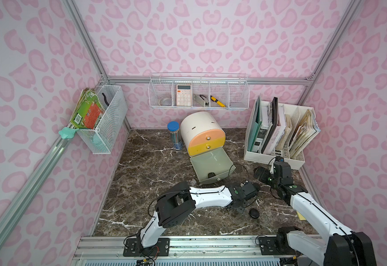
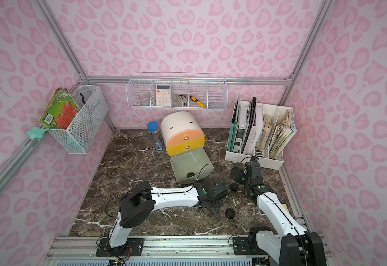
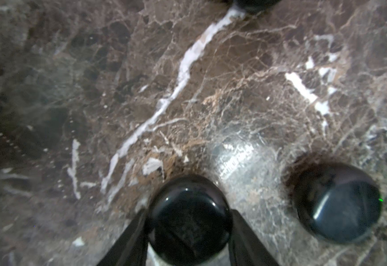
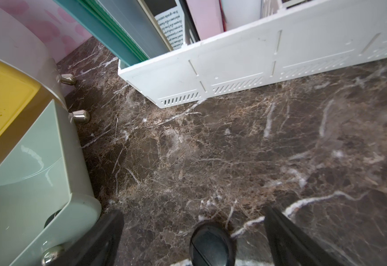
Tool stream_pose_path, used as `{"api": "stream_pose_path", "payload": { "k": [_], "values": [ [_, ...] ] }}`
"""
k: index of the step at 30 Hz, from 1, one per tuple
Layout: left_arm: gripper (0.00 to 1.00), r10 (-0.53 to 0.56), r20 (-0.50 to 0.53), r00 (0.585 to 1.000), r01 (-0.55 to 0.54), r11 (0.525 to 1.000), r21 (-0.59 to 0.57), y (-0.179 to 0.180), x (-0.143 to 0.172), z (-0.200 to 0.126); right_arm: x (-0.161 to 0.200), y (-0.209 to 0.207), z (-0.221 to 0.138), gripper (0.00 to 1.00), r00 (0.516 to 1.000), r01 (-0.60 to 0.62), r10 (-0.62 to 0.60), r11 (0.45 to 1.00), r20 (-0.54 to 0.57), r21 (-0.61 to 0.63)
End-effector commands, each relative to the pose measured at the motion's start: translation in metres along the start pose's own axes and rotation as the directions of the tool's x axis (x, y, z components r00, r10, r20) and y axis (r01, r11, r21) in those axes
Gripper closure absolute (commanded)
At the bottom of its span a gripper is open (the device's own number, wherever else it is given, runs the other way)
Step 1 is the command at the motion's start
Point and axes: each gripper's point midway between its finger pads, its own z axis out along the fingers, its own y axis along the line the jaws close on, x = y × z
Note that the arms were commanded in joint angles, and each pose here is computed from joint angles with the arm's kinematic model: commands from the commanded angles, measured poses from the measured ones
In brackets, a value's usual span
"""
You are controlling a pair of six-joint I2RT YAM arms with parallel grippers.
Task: Put the bluetooth earphones in the drawer according to color
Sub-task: Pick up the Bluetooth earphone from the center of the board, then place the bluetooth earphone in the drawer.
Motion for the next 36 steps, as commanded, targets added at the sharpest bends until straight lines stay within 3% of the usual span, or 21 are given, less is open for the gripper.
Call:
{"api": "stream_pose_path", "payload": {
  "k": [1,5,13,22,26,29,32,36],
  "values": [
    [0.52,0.0,0.028,1.0,0.002,0.999,-0.046,0.012,-0.005,-0.02,-0.001,0.001,0.001,0.02,1.0,-0.008,0.008,1.0,0.004,-0.005],
    [0.52,-0.015,0.063,0.998,0.024,0.989,-0.148,0.037,-0.015,-0.048,0.0,0.005,0.002,0.02,1.0,-0.007,0.007,1.0,-0.003,-0.026],
    [0.52,-0.057,0.111,0.992,0.081,0.971,-0.224,0.092,-0.035,-0.085,0.005,0.021,0.004,0.02,0.999,0.025,-0.03,0.993,-0.039,-0.116],
    [0.52,-0.159,0.129,0.979,0.189,0.944,-0.27,0.163,-0.053,-0.087,0.02,0.064,0.0,0.02,0.986,0.013,-0.071,0.938,-0.153,-0.346],
    [0.5,-0.205,0.142,0.968,0.236,0.938,-0.254,0.185,-0.061,-0.083,0.024,0.079,0.0,0.02,0.98,0.011,-0.088,0.921,-0.181,-0.39],
    [0.4,-0.239,0.144,0.96,0.269,0.931,-0.249,0.2,-0.065,-0.081,0.025,0.093,0.002,0.02,0.974,0.055,-0.136,0.919,-0.182,-0.39],
    [0.14,-0.247,0.154,0.957,0.279,0.932,-0.233,0.203,-0.069,-0.086,0.02,0.109,0.003,0.02,0.968,0.113,-0.19,0.913,-0.163,-0.391],
    [0.05,-0.239,0.194,0.951,0.277,0.939,-0.202,0.2,-0.078,-0.103,0.005,0.13,0.008,0.02,0.962,0.166,-0.24,0.893,-0.129,-0.418]
  ]
}}
